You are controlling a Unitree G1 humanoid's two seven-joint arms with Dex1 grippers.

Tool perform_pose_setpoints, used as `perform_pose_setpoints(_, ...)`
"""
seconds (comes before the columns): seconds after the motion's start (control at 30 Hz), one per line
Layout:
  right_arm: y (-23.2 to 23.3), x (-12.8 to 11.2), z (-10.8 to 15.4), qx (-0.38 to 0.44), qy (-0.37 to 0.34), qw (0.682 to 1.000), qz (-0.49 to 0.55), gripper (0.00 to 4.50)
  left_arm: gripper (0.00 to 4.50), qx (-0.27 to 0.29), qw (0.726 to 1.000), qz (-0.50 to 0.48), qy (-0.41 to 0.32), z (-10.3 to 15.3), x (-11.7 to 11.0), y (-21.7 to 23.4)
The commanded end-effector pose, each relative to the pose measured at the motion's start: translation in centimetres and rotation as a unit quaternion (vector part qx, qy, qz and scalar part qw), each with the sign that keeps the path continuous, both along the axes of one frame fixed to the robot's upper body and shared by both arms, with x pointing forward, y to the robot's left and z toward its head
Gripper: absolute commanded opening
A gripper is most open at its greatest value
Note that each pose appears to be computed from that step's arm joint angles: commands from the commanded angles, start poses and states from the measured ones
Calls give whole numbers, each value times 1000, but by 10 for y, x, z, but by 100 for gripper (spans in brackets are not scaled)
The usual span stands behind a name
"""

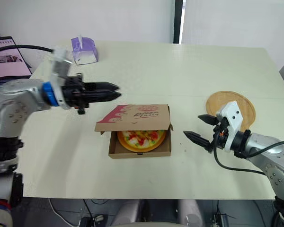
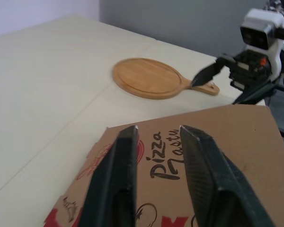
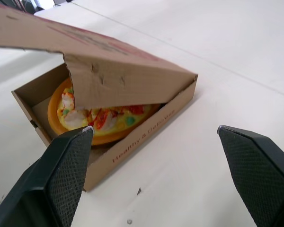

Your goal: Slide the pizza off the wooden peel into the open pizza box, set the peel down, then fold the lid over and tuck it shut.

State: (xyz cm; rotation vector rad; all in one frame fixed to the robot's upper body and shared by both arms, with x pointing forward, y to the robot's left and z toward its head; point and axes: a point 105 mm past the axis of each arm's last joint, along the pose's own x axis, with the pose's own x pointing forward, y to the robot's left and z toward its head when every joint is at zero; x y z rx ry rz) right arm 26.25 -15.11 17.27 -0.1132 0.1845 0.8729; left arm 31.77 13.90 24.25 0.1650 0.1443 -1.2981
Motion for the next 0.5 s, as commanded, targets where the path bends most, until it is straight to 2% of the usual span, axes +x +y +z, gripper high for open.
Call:
perform_pose_setpoints(0.03,-1,0,29,9,-46,999,14,450,33,46,997,-58,-22,-9,-1,-14)
perform_pose_setpoints(0.07,-1,0,32,12,-48,999,17,450,3,57,996,-69,-24,-12,-2,-16)
perform_pose_setpoints(0.23,7,-5,56,49,-53,996,55,450,3,113,987,-112,-21,-33,-1,-21)
perform_pose_setpoints(0.5,39,-15,60,20,-57,987,149,450,3,125,985,-120,-16,-45,-2,-21)
